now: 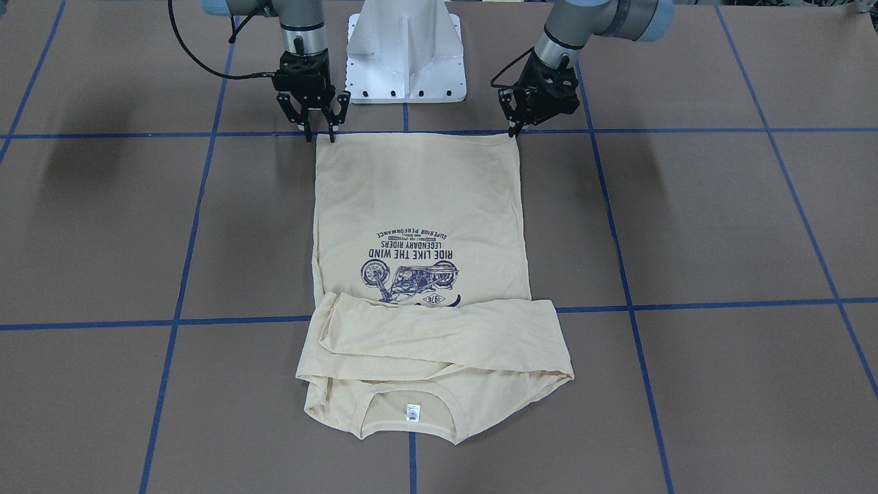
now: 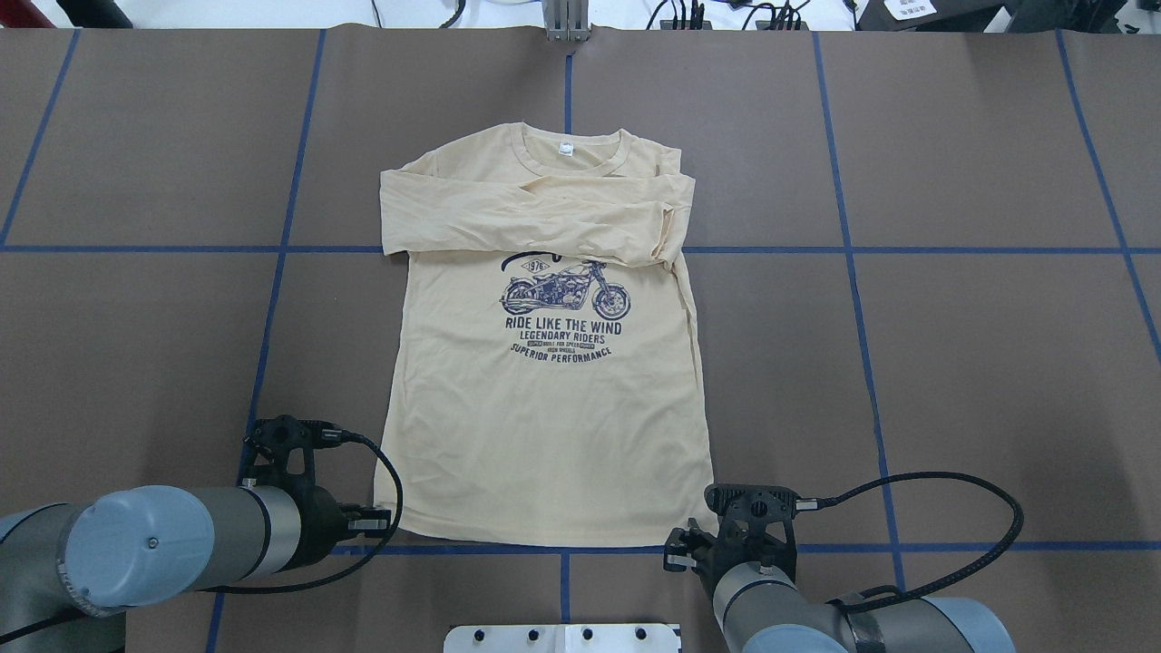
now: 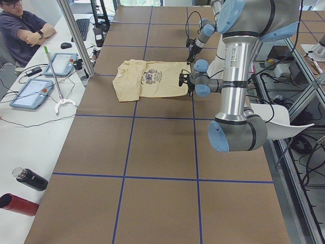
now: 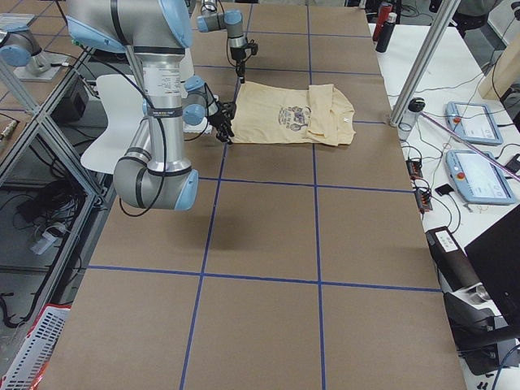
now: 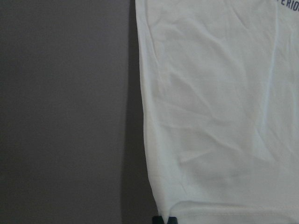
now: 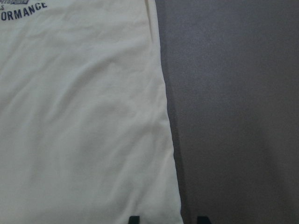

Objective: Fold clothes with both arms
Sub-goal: 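Lower both grippers and grasp the hem edge nearest the robot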

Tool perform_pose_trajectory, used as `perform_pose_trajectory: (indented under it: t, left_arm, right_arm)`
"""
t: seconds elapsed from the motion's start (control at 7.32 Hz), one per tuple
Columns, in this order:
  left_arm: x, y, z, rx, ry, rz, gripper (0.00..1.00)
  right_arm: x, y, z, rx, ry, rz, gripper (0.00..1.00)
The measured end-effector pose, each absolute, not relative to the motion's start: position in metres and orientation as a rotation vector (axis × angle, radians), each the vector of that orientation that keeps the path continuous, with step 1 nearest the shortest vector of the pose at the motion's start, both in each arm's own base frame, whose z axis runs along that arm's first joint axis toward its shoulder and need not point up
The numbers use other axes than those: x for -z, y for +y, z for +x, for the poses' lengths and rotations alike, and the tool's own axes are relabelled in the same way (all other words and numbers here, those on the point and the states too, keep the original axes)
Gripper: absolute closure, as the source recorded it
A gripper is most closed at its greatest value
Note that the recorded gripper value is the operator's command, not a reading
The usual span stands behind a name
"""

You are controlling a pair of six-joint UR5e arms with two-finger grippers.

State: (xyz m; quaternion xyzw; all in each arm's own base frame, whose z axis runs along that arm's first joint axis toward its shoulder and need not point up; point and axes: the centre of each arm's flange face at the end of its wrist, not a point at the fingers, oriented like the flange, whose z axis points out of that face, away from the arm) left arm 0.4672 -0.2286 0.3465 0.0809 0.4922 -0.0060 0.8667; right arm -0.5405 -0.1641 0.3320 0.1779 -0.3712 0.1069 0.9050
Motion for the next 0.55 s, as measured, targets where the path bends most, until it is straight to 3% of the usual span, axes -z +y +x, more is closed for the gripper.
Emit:
perform_pose_trajectory:
  t: [0.14, 0.55]
  left_arm:
    - [-0.3463, -0.2287, 0.4673, 0.013, 1.031, 0.169, 1.00]
    - [-0.3445, -0.2286, 0.4671, 0.013, 1.035, 0.170, 1.00]
  right_arm:
    - [-0.3311, -0.1643, -0.5408, -0.222, -0.768, 0.368, 1.00]
    - [-0.3306, -0.1659, -0.5405, -0.225, -0.769, 0.370, 1.00]
